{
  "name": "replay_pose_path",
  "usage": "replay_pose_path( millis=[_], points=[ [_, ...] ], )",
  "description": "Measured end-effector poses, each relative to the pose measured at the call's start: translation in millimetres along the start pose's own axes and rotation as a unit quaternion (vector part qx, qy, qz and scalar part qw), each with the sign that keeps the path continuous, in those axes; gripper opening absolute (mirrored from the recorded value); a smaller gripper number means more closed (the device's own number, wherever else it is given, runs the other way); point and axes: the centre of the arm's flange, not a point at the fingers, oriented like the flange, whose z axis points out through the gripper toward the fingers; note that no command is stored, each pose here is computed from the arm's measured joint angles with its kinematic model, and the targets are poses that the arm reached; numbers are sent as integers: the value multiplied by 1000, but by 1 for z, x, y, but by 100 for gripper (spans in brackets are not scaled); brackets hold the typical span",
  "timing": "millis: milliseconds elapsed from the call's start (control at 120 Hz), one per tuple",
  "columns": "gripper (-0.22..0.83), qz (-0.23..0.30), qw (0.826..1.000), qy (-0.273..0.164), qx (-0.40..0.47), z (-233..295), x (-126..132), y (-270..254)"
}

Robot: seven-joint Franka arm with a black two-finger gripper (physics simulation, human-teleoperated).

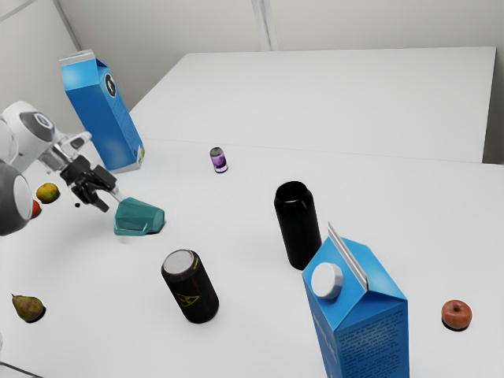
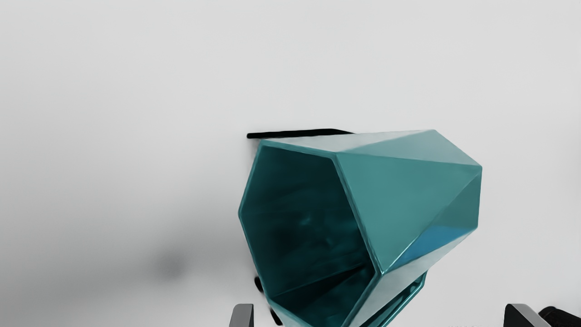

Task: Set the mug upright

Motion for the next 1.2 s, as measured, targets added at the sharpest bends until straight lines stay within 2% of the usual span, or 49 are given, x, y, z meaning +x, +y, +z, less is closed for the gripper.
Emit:
replay_pose_path(
  millis=[342, 467, 575, 858, 1083, 1200],
  points=[
    [61, 22, 994, 21, -104, 31, 7, -9],
    [56, 32, 992, 23, -117, 38, 11, -4],
    [45, 34, 992, 21, -122, 43, 11, -4],
    [2, 42, 990, 30, -132, 45, 13, -2],
    [-11, 50, 985, 51, -155, 45, 21, 11],
    [-14, 50, 984, 55, -163, 46, 21, 13]
  ],
)
